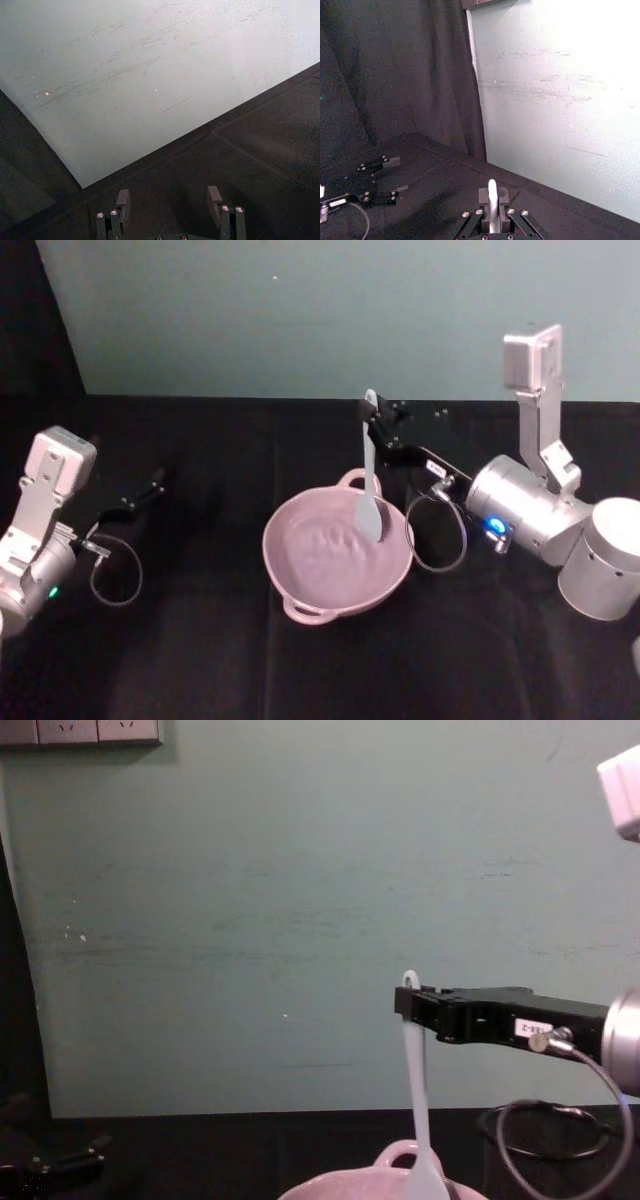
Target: Use the one hand to pick up the spoon and stir the clear water in the bowl.
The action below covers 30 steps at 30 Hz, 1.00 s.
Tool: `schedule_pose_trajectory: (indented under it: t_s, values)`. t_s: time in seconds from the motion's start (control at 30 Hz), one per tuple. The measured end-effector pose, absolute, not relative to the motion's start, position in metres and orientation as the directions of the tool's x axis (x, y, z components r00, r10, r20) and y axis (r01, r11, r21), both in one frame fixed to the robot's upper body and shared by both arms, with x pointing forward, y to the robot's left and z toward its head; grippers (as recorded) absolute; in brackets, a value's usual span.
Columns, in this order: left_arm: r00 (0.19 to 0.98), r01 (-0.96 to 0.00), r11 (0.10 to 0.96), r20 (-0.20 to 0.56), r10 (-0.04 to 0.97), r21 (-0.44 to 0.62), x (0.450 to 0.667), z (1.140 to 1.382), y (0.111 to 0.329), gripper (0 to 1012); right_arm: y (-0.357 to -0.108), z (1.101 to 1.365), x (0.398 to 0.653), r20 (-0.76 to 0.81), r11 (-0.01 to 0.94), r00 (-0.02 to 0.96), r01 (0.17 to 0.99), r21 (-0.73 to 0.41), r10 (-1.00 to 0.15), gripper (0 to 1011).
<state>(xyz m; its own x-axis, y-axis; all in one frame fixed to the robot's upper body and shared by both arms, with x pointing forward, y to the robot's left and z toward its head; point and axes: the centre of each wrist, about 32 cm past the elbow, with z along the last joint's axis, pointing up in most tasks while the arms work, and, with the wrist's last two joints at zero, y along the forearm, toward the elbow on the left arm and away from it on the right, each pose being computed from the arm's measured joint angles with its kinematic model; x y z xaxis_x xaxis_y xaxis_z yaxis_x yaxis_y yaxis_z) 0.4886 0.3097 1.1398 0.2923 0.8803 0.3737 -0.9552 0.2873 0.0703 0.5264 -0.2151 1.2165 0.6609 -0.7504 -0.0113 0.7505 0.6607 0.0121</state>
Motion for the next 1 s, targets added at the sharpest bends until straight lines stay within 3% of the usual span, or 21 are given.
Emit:
schedule_pose_trajectory:
  t_s: [0.2, 0.6, 1.0]
  values:
    - [0.292, -0.955, 0.287, 0.374, 0.880, 0.070, 0.489, 1.140, 0.310, 1011, -0.214, 1.216, 0.512, -0.016, 0.673, 0.673, 0.740, 0.018, -0.739, 113]
    - [0.292, -0.955, 0.287, 0.374, 0.880, 0.070, 0.489, 1.140, 0.310, 1011, -0.174, 1.215, 0.497, -0.028, 0.760, 0.761, 0.649, 0.034, -0.649, 113]
    - [0.292, -0.955, 0.287, 0.374, 0.880, 0.070, 0.489, 1.140, 0.310, 1011, -0.176, 1.234, 0.497, 0.017, 0.754, 0.755, 0.652, 0.073, -0.655, 113]
